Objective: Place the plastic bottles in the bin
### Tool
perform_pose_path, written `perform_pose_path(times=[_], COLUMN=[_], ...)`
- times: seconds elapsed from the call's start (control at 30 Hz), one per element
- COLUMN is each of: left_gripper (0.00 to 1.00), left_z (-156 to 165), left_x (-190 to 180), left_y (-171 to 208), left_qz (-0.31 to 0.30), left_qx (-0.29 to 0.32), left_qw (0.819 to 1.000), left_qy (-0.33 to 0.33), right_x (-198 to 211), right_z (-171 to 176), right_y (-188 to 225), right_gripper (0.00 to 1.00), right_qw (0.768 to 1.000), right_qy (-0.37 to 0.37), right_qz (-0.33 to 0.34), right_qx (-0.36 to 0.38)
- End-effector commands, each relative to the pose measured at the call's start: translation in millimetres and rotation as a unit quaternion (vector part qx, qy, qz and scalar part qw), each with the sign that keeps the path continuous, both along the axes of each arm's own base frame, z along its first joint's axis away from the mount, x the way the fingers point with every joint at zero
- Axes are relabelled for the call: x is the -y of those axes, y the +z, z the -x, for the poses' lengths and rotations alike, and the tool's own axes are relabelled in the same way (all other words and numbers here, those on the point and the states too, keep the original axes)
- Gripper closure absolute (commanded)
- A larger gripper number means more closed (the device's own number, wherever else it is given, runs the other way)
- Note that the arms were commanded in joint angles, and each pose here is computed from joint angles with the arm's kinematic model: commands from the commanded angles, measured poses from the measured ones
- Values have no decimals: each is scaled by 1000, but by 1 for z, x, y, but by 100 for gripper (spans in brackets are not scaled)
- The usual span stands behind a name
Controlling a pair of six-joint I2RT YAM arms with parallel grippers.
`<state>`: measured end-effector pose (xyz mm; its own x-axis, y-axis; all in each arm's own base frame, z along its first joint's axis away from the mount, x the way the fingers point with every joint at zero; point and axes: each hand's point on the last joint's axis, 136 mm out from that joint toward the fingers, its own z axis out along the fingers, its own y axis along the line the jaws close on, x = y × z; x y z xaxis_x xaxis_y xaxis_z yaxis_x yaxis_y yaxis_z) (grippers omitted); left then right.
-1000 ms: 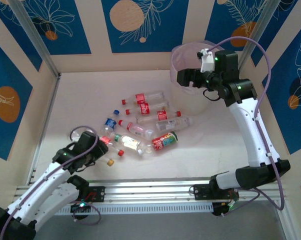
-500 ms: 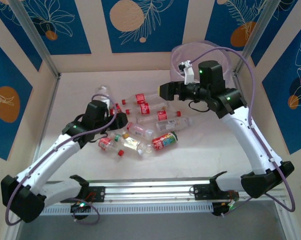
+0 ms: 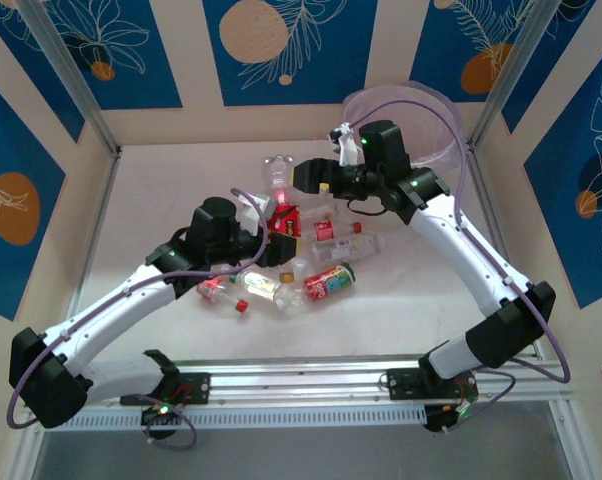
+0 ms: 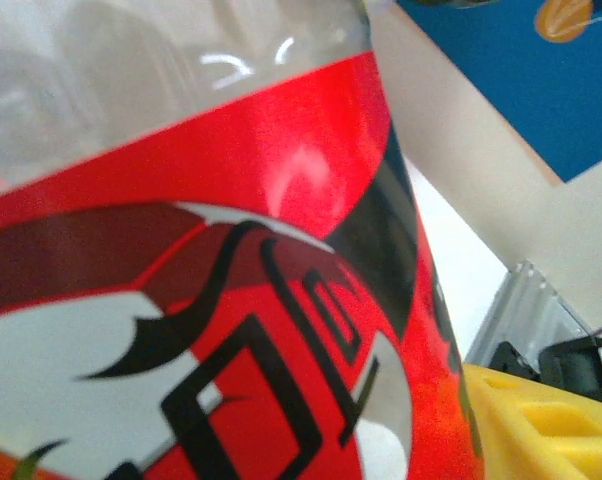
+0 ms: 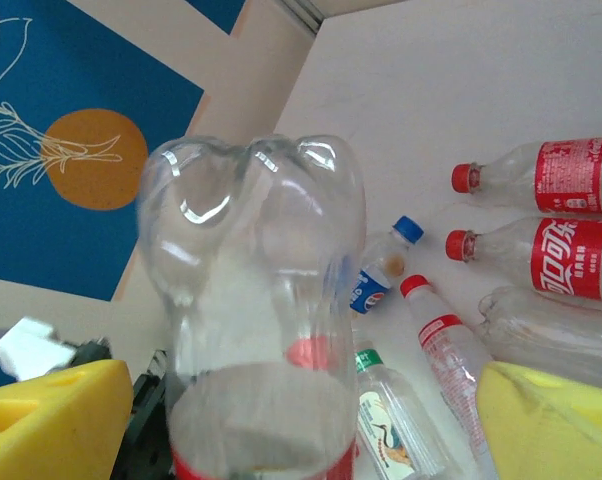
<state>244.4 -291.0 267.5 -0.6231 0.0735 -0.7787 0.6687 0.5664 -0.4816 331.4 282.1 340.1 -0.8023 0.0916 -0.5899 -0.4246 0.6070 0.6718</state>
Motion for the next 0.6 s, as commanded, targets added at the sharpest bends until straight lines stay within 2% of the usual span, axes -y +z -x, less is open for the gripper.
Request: perform_pose_path(times=[0.0, 0.27, 0.4, 0.53, 0.57], left_gripper=[37, 37, 38, 38, 38], left_z=[13, 18, 18, 18, 17], left_x=[15, 32, 34, 34, 33], left_y=[18, 19, 19, 21, 21], left_qz=[29, 36, 34, 33, 31], left_qx=[28, 29, 29, 35, 36], left_qw=[998, 995, 995, 995, 995], left_qy=[-55, -87, -88, -90, -89], right_x=[-15, -30, -26, -19, -18], right_z=[5, 3, -1, -7, -7], right_y=[17, 5, 4, -6, -8], right_gripper=[11, 11, 19, 18, 22], right_qw=[999, 998, 999, 999, 999], right_qy=[27, 45, 33, 24, 25], right_qz=[-39, -43, -36, -22, -18], right_qx=[7, -12, -7, -21, -23])
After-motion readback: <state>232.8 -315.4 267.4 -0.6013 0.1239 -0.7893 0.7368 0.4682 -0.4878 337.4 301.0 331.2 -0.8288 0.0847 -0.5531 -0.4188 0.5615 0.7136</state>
